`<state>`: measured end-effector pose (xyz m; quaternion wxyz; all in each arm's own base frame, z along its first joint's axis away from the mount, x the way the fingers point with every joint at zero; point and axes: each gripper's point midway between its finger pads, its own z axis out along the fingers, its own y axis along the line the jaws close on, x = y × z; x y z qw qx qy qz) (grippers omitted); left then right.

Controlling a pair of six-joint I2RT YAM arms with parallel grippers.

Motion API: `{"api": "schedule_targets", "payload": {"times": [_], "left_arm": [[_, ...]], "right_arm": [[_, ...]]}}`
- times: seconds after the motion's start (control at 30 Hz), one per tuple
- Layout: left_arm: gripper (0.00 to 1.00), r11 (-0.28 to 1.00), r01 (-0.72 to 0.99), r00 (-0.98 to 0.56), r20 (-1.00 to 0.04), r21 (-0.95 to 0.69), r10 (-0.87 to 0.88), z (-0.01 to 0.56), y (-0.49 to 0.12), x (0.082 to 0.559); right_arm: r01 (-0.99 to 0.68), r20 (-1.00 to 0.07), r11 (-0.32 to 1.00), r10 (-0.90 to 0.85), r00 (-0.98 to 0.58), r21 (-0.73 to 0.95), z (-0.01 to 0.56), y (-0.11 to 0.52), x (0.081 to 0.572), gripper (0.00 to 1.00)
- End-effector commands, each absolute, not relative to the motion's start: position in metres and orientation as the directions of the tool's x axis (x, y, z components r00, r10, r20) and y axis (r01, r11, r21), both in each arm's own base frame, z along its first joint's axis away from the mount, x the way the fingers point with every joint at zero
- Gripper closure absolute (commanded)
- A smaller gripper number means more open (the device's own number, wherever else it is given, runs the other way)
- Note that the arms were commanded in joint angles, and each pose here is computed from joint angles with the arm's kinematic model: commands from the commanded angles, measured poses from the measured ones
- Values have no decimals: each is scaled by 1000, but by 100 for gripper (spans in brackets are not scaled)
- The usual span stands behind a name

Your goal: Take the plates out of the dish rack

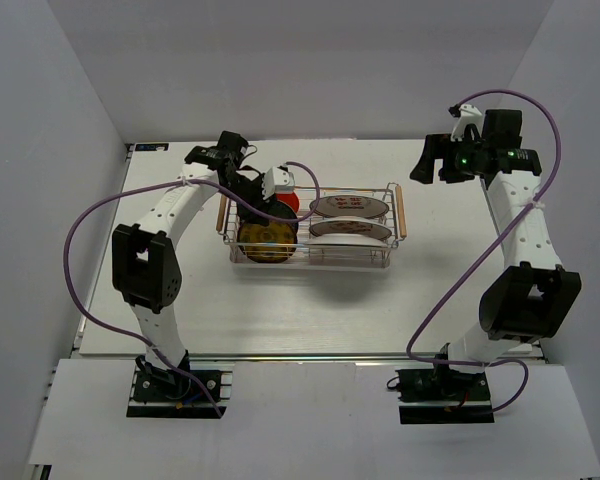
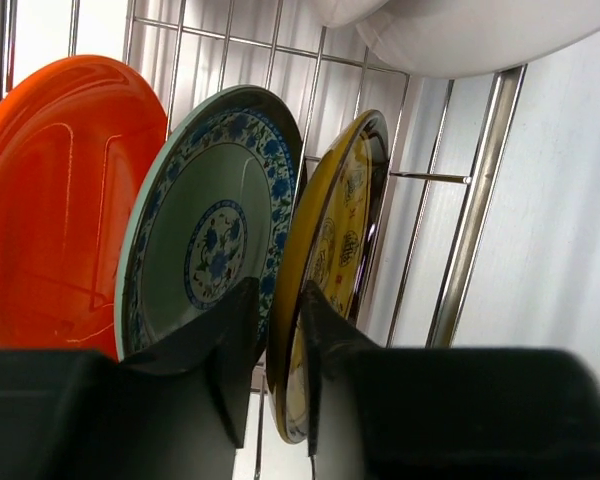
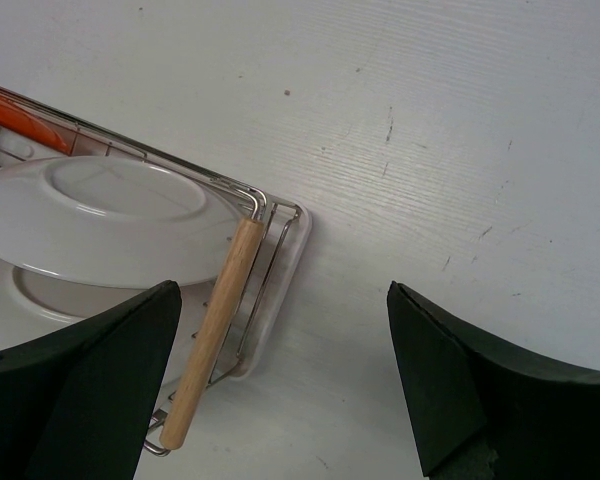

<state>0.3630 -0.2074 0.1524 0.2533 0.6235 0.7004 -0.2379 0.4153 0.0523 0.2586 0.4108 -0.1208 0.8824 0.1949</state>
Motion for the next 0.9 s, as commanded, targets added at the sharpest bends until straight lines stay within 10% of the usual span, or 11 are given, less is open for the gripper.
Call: {"api": "schedule_targets", "payload": {"times": [0.0, 0.5, 0.87], "left_arm": [[69, 99, 994, -45, -673, 43, 738, 172, -211, 371], [100, 100, 984, 33, -700, 147, 713, 210, -210, 367], [100, 127, 950, 130, -727, 287, 674, 265, -207, 360]], "right_arm": [[-391, -779, 888, -62, -624, 242, 263, 54, 418, 11], [-404, -778, 881, -70, -624, 245, 264, 56, 416, 11], [-416, -809, 884, -77, -583, 216, 283, 55, 410, 11]]}}
